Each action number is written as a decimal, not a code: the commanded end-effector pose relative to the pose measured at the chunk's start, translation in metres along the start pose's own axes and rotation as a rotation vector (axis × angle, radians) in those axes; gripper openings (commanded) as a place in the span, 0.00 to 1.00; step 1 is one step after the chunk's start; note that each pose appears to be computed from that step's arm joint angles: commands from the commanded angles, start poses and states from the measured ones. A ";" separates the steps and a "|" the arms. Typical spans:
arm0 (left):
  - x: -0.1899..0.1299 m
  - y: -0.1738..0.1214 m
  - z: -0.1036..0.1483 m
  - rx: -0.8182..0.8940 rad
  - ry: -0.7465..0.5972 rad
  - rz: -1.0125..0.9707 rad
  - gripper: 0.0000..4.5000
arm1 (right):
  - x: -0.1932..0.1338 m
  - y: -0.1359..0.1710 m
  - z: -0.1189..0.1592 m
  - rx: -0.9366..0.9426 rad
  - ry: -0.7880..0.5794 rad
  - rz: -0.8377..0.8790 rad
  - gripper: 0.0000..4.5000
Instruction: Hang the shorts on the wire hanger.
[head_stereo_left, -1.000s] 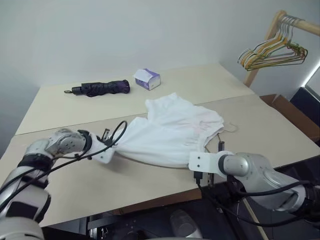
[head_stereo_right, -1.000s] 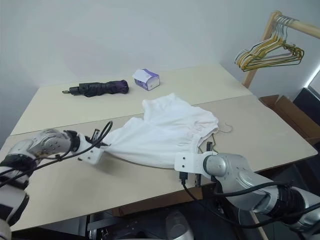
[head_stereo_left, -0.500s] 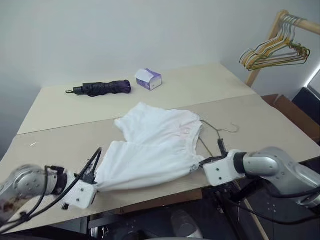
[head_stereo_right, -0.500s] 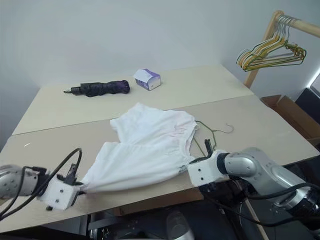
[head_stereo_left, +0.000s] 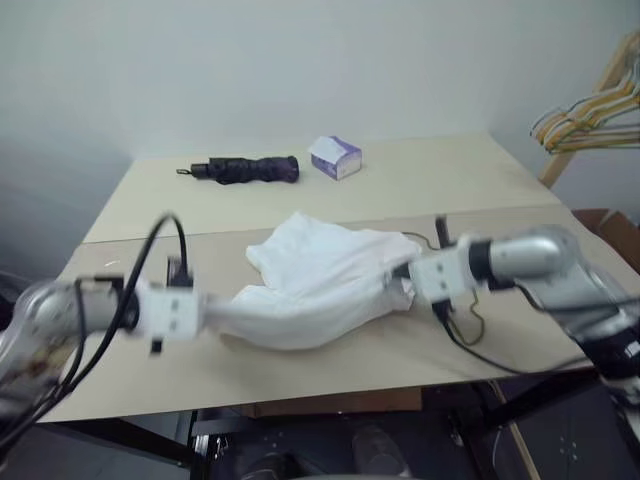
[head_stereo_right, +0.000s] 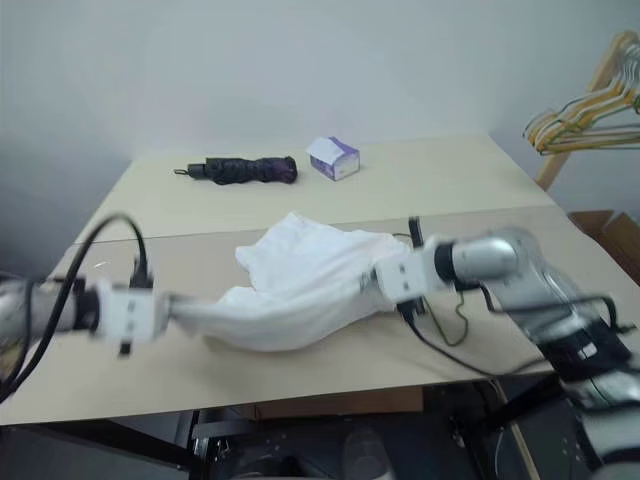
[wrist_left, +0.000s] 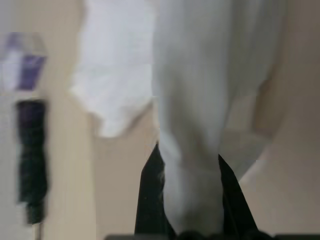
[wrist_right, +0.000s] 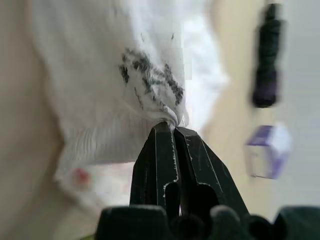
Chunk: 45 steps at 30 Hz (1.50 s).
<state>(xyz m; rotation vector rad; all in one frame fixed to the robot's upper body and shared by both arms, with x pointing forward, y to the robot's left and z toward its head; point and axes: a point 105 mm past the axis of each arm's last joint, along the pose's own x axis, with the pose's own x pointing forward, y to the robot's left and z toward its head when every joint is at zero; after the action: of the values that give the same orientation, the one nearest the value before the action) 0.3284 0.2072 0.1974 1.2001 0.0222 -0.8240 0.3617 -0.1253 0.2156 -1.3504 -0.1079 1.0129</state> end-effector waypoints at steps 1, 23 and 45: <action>0.012 0.102 -0.013 -0.015 0.103 0.368 0.01 | 0.000 -0.074 -0.027 -0.035 0.140 -0.287 0.00; 0.010 0.205 0.075 0.434 -0.151 1.003 0.01 | -0.010 -0.135 -0.041 -0.159 0.098 -0.888 0.00; -0.019 -0.073 -0.030 0.232 0.093 -0.318 0.01 | 0.054 0.080 -0.056 -0.260 -0.075 -0.159 0.00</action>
<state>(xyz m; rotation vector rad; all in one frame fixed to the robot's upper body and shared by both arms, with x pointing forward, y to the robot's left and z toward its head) 0.2932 0.2301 0.1243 1.4462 0.1732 -1.0185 0.3841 -0.1327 0.0989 -1.4765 -0.4001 0.9511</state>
